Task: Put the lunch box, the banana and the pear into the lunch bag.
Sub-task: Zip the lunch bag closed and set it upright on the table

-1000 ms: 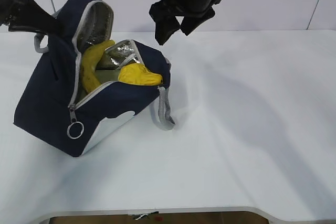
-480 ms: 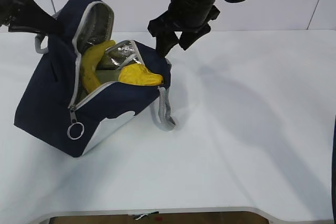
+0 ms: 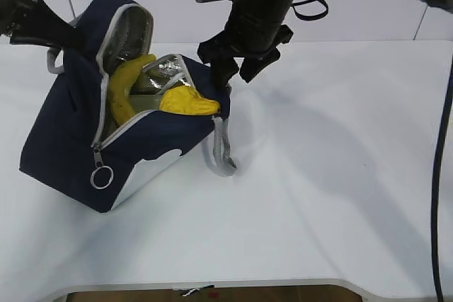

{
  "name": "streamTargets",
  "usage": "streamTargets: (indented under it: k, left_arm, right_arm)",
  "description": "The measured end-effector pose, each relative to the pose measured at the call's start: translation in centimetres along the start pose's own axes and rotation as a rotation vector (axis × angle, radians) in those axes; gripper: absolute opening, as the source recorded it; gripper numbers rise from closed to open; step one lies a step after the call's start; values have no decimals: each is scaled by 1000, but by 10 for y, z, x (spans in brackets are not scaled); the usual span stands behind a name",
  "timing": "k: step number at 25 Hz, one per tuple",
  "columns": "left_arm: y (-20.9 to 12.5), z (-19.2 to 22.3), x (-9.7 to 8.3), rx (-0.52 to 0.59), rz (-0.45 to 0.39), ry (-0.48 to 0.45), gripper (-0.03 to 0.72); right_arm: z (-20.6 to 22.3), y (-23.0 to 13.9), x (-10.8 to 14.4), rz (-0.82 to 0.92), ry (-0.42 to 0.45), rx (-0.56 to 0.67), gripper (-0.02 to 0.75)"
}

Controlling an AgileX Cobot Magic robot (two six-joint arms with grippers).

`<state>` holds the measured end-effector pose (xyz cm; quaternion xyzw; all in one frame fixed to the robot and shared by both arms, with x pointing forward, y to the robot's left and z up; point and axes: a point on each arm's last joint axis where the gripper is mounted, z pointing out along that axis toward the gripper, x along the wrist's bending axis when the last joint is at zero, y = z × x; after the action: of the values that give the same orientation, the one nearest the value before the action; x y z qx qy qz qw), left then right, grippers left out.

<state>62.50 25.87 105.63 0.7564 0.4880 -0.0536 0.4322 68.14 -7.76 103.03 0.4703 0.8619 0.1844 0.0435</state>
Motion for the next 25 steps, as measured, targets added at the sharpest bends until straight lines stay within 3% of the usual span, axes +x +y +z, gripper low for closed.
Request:
streamTargets:
  k: [9, 11, 16, 17, 21, 25]
  left_arm:
    - [-1, 0, 1, 9, 6, 8, 23]
    - [-1, 0, 1, 9, 6, 8, 23]
    - [-1, 0, 1, 15, 8, 7, 23]
    - [-1, 0, 0, 16, 6, 5, 23]
    - [-3, 0, -2, 35, -44, -20, 23]
    - [-1, 7, -18, 33, -88, -115, 23]
  right_arm:
    - [30, -1, 2, 48, 70, 27, 465]
    - [34, -2, 2, 53, 76, 32, 407]
    - [35, -3, 1, 53, 81, 43, 93]
    - [35, -3, 1, 51, 81, 46, 63]
    - [12, -1, 4, 31, 69, 11, 47]
    - [-45, 1, 10, -1, 28, -71, 43]
